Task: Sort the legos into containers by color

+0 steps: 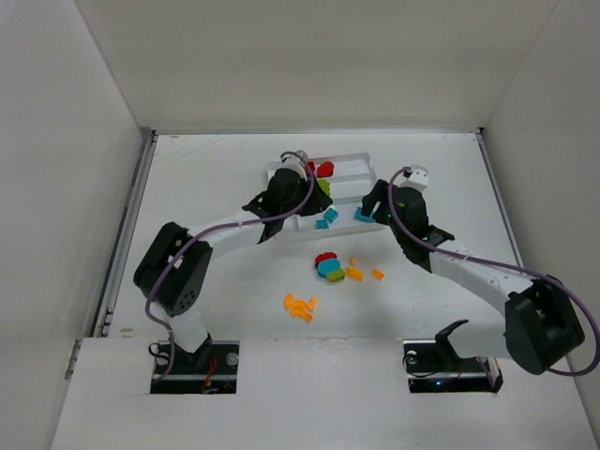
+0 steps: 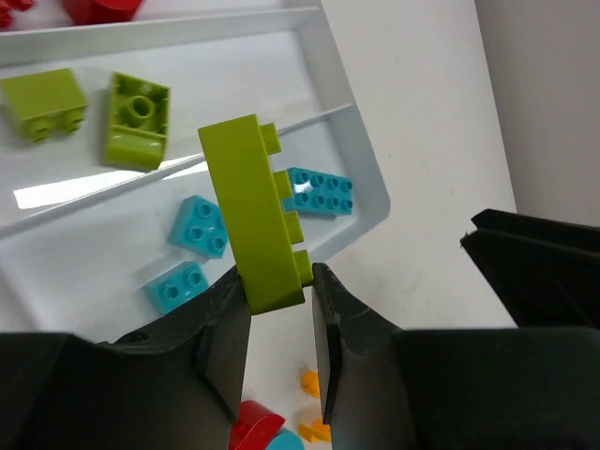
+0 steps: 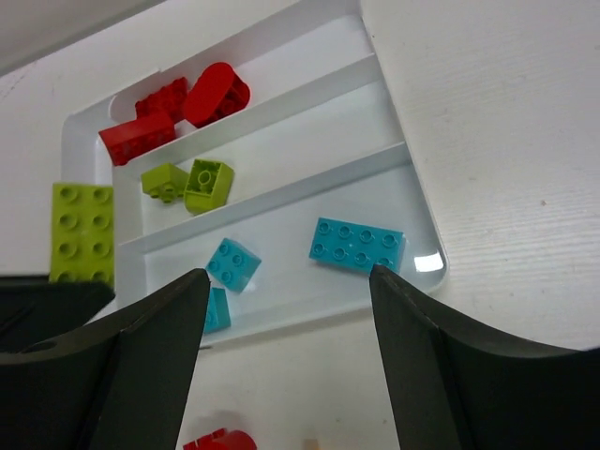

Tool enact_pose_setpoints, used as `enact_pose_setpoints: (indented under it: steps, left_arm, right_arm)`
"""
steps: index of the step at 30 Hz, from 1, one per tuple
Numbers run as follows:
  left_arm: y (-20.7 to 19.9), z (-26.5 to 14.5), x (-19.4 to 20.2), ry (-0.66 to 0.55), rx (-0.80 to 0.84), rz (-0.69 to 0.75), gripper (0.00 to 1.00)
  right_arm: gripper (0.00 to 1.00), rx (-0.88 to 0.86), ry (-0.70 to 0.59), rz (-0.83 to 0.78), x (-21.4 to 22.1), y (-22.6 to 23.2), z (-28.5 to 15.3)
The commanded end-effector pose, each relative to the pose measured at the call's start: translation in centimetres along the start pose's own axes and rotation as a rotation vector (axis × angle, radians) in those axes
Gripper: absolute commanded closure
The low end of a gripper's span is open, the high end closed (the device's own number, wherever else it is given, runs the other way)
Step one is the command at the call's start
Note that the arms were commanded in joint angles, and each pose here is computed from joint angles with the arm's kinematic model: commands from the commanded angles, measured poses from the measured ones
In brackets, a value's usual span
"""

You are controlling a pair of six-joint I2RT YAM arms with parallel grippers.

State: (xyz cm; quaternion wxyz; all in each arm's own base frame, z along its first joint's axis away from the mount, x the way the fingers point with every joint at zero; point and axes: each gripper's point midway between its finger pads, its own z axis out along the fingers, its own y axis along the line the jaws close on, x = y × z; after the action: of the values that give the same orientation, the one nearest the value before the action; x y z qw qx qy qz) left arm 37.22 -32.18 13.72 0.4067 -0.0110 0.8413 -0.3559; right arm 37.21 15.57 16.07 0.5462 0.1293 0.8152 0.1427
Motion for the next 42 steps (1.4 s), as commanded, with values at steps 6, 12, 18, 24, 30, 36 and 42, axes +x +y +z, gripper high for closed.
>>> enact_pose_setpoints:
  steps: [6, 12, 18, 24, 30, 36, 42]
  left_arm:
    - [-3.1, 3.3, -0.4, 0.240, 0.160, -0.059, 0.82]
    - [-1.8, 5.7, -0.9, 0.292, 0.109, -0.079, 0.81]
    - [-1.5, 7.1, -0.4, 0.360, 0.096, -0.076, 0.78]
    - [0.0, 7.8, -0.3, 0.400, 0.028, -0.044, 0.73]
    - [1.3, 8.3, -1.5, 0.352, -0.048, -0.007, 0.66]
    - [2.2, 8.9, -2.6, 0.319, -0.074, -0.018, 0.66]
    - [0.5, 7.2, -4.0, 0.227, -0.062, 0.039, 0.64]
  right_arm:
    - [0.26, -0.023, -0.063, 0.084, 0.1, -0.8, -0.9]
    - [0.25, -0.060, -0.066, 0.109, 0.5, -0.4, -1.0]
    - [0.24, -0.068, -0.079, 0.126, 0.2, -0.4, -1.2]
    - [0.24, -0.073, -0.086, 0.129, 0.0, -0.3, -1.3]
    - [0.24, -0.085, -0.096, 0.134, -0.2, -0.1, -1.5]
    - [0.24, -0.089, -0.100, 0.135, -0.2, 0.0, -1.6]
    - [0.27, -0.092, -0.103, 0.123, -0.3, 0.0, -1.6]
